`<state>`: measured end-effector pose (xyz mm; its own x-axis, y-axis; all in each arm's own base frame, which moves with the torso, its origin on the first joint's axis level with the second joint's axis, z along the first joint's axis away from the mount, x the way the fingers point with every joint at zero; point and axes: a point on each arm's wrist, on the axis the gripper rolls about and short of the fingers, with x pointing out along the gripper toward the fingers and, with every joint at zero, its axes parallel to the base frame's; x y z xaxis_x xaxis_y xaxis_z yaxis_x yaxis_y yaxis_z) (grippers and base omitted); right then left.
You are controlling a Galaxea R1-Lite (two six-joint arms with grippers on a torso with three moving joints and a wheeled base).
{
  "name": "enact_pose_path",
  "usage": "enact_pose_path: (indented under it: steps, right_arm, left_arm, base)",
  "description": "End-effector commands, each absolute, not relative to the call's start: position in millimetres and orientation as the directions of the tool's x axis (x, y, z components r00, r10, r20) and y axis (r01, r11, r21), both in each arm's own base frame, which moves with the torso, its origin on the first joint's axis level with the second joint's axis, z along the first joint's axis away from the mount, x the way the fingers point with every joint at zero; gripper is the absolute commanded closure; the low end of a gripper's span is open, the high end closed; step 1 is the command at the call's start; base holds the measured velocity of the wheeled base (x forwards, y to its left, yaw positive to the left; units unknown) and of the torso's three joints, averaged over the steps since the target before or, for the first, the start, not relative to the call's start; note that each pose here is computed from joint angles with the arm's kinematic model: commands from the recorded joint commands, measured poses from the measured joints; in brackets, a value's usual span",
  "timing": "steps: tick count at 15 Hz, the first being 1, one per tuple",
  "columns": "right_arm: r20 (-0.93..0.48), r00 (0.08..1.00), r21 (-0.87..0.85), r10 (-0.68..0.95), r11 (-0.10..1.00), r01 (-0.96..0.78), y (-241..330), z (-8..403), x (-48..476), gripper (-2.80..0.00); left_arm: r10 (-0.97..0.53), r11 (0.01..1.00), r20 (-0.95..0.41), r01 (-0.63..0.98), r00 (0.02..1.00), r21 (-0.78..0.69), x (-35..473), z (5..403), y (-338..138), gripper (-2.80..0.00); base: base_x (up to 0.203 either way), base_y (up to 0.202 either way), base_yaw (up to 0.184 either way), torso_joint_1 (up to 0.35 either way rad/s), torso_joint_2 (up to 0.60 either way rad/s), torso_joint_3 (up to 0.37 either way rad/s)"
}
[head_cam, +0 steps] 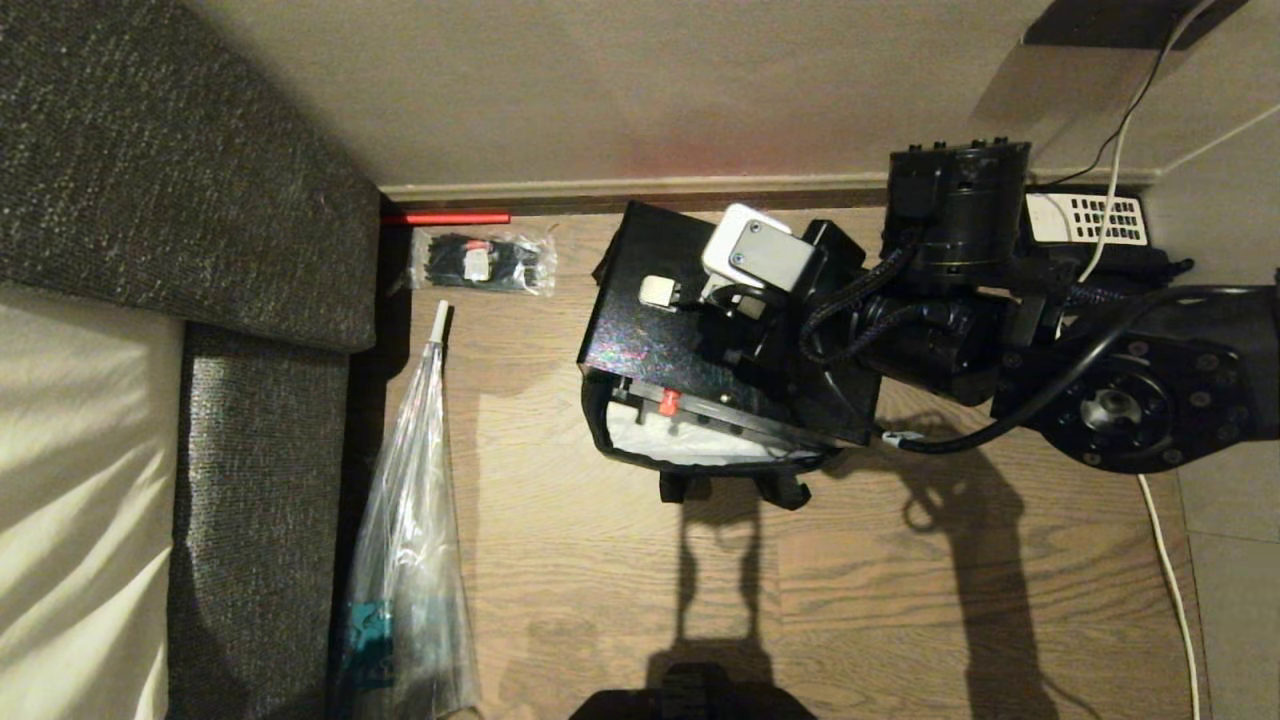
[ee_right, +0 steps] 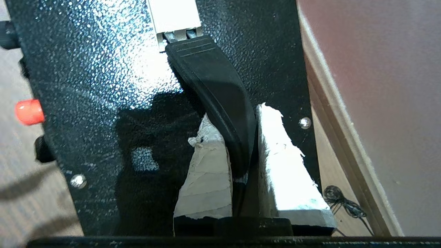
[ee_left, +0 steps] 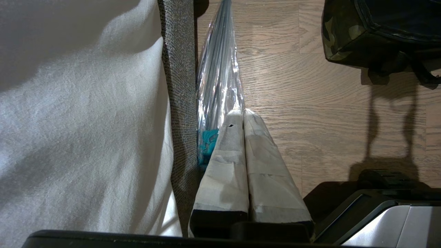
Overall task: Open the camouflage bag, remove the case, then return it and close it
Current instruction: Place the black box back
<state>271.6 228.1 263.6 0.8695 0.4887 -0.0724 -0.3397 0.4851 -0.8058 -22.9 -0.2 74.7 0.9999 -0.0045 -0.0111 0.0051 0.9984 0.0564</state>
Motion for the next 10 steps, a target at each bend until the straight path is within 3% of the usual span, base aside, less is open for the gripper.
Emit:
enact_pose_path:
  steps: [1,10]
  right_arm:
    - [-0.093,0.869,-0.808,0.486,0.473,-0.351,227,260,271,0.0]
    - [-0.12,0.874,-0.792,0.471,0.485,-0.37,216,261,266,0.0]
  left_arm:
    - [-0.005,0.998,-0.009,0.005,1.0,0.057,-23,75,0,0.0]
    - [-0.005,0.998,-0.012,0.005,1.0,0.057,-23,75,0,0.0]
  base:
    - [0.0,0.0,0.0,0.0,0.0,0.0]
    - [0.0,0.0,0.0,0.0,0.0,0.0]
